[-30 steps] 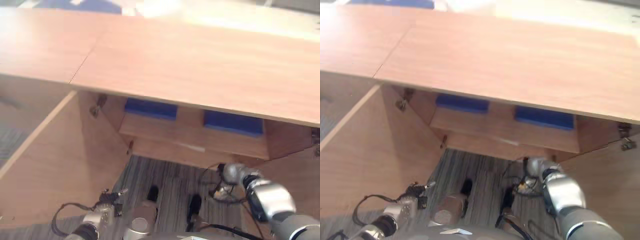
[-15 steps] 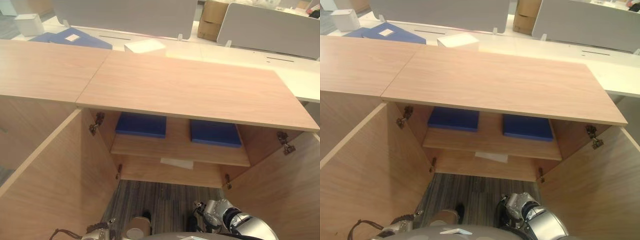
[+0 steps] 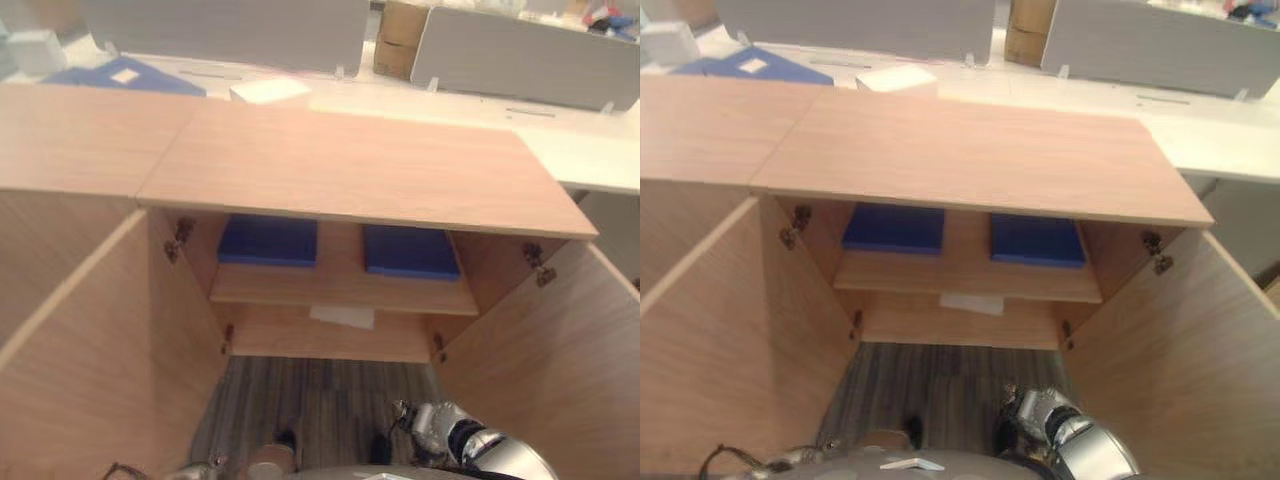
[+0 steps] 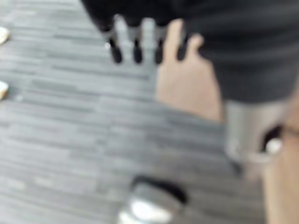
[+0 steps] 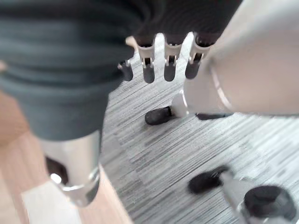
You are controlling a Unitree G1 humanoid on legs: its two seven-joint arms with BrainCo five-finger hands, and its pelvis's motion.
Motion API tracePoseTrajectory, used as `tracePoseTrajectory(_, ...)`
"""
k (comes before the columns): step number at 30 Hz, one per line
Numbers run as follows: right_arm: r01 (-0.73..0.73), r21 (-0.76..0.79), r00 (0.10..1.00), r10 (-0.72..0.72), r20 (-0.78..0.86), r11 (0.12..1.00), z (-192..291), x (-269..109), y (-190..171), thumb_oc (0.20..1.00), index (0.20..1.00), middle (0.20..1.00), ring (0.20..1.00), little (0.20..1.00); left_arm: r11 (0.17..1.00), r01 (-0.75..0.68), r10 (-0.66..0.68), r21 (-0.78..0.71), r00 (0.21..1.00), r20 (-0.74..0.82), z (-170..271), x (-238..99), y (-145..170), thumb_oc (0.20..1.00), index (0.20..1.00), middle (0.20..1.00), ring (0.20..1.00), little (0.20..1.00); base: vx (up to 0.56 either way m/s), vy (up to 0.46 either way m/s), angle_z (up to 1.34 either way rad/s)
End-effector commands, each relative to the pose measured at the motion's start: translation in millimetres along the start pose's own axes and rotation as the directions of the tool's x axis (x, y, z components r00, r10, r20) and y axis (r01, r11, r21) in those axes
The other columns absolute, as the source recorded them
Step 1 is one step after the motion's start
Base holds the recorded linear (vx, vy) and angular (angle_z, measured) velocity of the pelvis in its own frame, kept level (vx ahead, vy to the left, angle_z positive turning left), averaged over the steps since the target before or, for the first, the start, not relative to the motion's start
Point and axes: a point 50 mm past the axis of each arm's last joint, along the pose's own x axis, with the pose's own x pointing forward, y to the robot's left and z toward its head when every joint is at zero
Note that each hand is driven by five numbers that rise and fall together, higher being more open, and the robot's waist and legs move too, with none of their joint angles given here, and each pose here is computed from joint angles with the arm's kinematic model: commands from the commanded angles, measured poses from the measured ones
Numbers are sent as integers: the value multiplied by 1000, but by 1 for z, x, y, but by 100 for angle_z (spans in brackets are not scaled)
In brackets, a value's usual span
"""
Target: Put the empty folder in the office cabinet
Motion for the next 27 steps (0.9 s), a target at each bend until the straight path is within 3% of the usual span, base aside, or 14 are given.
tracePoseTrajectory(1, -70, 34, 986, 64, 151, 997, 32, -9, 9, 1000, 1000, 1000, 1000, 1000, 998, -54, 51, 43, 996, 74, 26, -2, 12, 1000, 1000, 1000, 1000, 1000, -69, 92, -35)
tracePoseTrajectory(6, -87, 165, 962, 40, 271, 982, 47, -9, -21, 1000, 1000, 1000, 1000, 1000, 995, -100, 99, 27, 993, 61, 32, -2, 27, 1000, 1000, 1000, 1000, 1000, -113, 71, -42)
tracePoseTrajectory(14, -68, 367, 945, -58, 320, 928, 56, -9, -49, 1000, 1000, 1000, 1000, 1000, 992, -122, 121, 35, 992, 21, 23, 1, 35, 1000, 1000, 1000, 1000, 1000, -75, -57, -18)
tracePoseTrajectory(19, -160, 591, 890, -143, 433, 791, 80, -22, -68, 1000, 1000, 1000, 1000, 1000, 992, -112, 113, 63, 994, -1, 7, 4, 38, 1000, 1000, 1000, 1000, 1000, -10, -51, -23)
tracePoseTrajectory(20, -191, 680, 876, -190, 444, 708, 84, -25, -83, 1000, 1000, 1000, 1000, 1000, 994, -108, 109, 33, 994, -15, 3, 5, 38, 1000, 1000, 1000, 1000, 1000, 23, -14, -13)
tracePoseTrajectory(23, -173, 769, 825, -336, 455, 616, 93, -35, -110, 1000, 1000, 1000, 1000, 1000, 995, -96, 96, 24, 995, 3, 3, 5, 39, 1000, 1000, 1000, 1000, 1000, 22, -25, -13)
tracePoseTrajectory(26, -290, 815, 727, -439, 528, 502, 114, -53, -127, 1000, 1000, 1000, 1000, 1000, 996, -93, 93, 12, 996, 7, 4, 6, 38, 1000, 1000, 1000, 1000, 1000, 6, -3, -4)
tracePoseTrajectory(27, -382, 820, 585, -575, 572, 427, 129, -79, -138, 1000, 1000, 1000, 1000, 1000, 996, -87, 87, 9, 996, 5, 4, 6, 39, 1000, 1000, 1000, 1000, 1000, 9, 4, -6)
